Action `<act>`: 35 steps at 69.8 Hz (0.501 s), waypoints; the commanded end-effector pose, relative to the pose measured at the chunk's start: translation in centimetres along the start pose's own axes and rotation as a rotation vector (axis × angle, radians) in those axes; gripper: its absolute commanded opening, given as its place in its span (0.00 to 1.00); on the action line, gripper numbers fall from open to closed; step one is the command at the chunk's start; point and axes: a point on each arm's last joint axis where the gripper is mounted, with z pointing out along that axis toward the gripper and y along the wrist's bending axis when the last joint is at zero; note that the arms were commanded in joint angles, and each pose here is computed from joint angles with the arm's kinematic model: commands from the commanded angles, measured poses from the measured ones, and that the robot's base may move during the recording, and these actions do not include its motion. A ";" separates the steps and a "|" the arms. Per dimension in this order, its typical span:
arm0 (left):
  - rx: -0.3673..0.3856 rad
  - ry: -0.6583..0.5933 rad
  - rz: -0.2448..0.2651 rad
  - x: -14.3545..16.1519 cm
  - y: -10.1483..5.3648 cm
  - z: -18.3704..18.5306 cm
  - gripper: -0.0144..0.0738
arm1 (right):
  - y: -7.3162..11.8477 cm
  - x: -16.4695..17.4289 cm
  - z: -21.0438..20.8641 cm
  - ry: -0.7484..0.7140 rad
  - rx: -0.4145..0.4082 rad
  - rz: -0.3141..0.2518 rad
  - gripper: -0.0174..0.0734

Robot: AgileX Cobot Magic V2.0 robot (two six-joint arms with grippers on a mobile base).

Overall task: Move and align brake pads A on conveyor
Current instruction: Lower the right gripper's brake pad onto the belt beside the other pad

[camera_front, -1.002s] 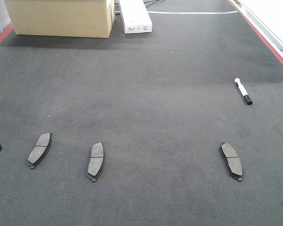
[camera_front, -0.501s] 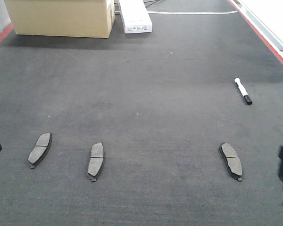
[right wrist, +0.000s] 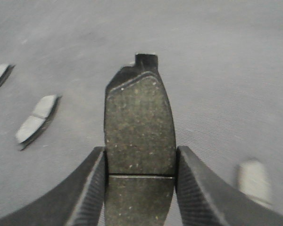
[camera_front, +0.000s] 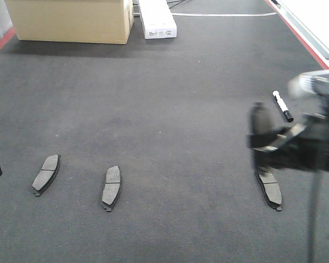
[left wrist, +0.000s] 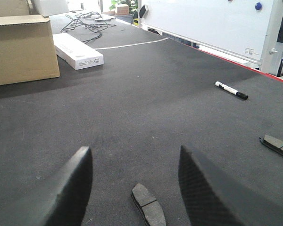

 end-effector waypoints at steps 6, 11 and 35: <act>0.027 -0.091 0.001 -1.5 -0.3 -0.2 0.63 | 1.7 -2.6 3.0 -0.003 -0.050 0.025 0.22; 0.027 -0.091 0.001 -1.5 -0.3 -0.2 0.63 | 2.0 -2.5 5.0 0.062 -0.048 0.051 0.22; 0.027 -0.091 0.001 -1.5 -0.3 -0.2 0.63 | 0.3 -1.7 13.0 0.335 0.083 0.180 0.23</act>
